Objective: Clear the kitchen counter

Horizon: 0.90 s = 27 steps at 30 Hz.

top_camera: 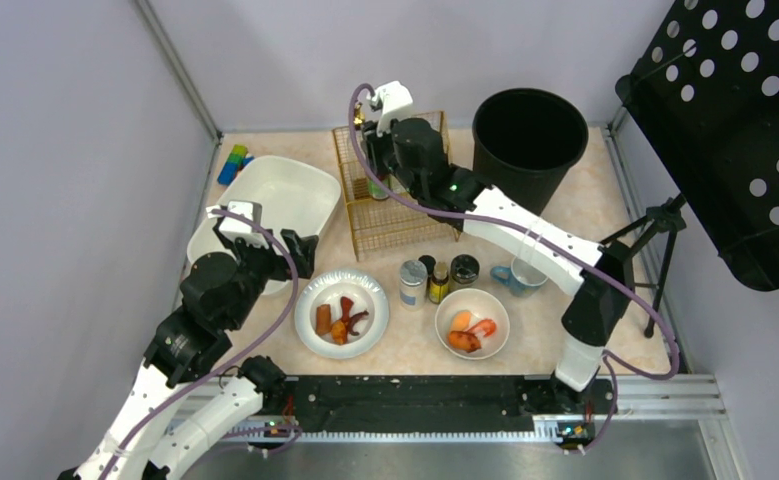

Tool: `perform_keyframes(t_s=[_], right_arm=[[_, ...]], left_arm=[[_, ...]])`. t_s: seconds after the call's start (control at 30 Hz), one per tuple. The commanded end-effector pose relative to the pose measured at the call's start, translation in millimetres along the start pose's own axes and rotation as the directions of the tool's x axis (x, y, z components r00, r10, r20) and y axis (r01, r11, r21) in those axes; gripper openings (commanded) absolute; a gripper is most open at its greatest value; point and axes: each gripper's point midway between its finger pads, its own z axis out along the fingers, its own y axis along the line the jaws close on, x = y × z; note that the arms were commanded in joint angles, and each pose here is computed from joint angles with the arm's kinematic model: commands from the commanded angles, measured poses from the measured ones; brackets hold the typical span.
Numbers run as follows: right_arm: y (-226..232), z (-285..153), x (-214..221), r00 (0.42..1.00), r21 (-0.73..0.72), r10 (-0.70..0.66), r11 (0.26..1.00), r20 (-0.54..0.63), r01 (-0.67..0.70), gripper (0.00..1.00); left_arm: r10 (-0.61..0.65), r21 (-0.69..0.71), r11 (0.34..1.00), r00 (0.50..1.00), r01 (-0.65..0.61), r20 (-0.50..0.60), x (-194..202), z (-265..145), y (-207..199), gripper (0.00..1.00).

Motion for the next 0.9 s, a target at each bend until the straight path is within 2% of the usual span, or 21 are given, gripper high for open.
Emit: perform_keyframes(t_s=[0.0, 0.37, 0.67, 0.87], right_arm=[[-1.3, -2.4, -86.0, 0.956, -0.018, 0.111, 0.994, 0.271, -0.11, 0.0], [-3.0, 25.7, -62.5, 0.954, 0.009, 0.124, 0.991, 0.272, -0.132, 0.0], [-5.1, 25.4, -72.7, 0.933, 0.006, 0.147, 0.987, 0.328, -0.158, 0.0], [-3.4, 28.2, -61.7, 0.938, 0.001, 0.154, 0.987, 0.311, -0.163, 0.0]], left_arm=[[0.0, -0.004, 1.0, 1.0, 0.0, 0.019, -6.0, 2.5, -0.1, 0.98], [0.001, -0.003, 1.0, 1.0, -0.001, 0.016, -5.4, 2.8, -0.5, 0.98], [0.0, 0.0, 1.0, 1.0, 0.0, 0.017, -5.8, 2.5, -0.8, 0.98], [0.0, 0.002, 1.0, 1.0, 0.0, 0.018, -6.2, 2.0, -1.1, 0.98]])
